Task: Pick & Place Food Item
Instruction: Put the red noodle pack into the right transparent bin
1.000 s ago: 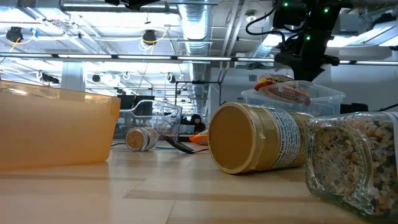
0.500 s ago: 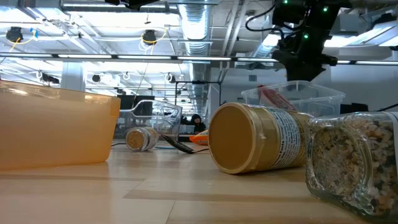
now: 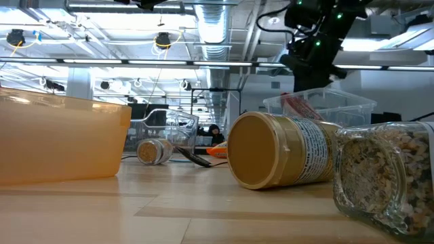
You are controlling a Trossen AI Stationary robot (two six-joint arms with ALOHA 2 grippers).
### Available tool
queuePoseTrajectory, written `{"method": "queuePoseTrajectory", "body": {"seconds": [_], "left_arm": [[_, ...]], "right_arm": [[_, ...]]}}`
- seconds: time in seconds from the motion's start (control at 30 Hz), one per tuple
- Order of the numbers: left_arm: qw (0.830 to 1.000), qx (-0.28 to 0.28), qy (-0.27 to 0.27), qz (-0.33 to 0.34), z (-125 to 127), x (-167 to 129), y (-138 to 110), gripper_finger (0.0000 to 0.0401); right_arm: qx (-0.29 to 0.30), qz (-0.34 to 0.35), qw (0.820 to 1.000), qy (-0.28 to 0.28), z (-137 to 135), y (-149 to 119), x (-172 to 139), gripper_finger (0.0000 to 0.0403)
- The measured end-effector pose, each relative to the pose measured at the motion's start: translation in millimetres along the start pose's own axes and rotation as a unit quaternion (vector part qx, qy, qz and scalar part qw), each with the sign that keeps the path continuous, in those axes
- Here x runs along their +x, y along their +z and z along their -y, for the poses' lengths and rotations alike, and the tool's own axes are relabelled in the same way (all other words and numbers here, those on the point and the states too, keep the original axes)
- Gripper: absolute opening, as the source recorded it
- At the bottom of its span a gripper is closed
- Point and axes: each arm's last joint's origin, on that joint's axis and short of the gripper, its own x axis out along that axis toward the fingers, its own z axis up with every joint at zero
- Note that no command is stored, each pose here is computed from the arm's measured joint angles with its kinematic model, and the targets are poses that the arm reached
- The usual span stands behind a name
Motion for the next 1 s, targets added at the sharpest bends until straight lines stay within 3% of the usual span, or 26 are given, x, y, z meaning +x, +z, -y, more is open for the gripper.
{"method": "queuePoseTrajectory", "body": {"seconds": [0.27, 0.53, 0.77, 1.0], "left_arm": [[1.0, 0.0, -0.001, 0.001, 0.0, 0.0, 0.1, 0.0145], [1.0, 0.0, -0.001, 0.001, 0.0, 0.0, 0.1, 0.0145], [1.0, 0.0, -0.001, 0.001, 0.0, 0.0, 0.1, 0.0145], [1.0, 0.0, -0.001, 0.001, 0.1, 0.0, 0.1, 0.0145]], "right_arm": [[-0.007, -0.05, 0.999, -0.007, 0.1, 0.1, 26.9, 0.0127], [0.009, -0.06, 0.998, -0.018, 10.1, 4.3, 33.5, 0.0123], [0.023, -0.066, 0.998, -0.003, 13.6, 7.3, 36.1, 0.0123], [0.021, -0.064, 0.997, 0.05, 9.9, 11.6, 36.9, 0.0123]]}}
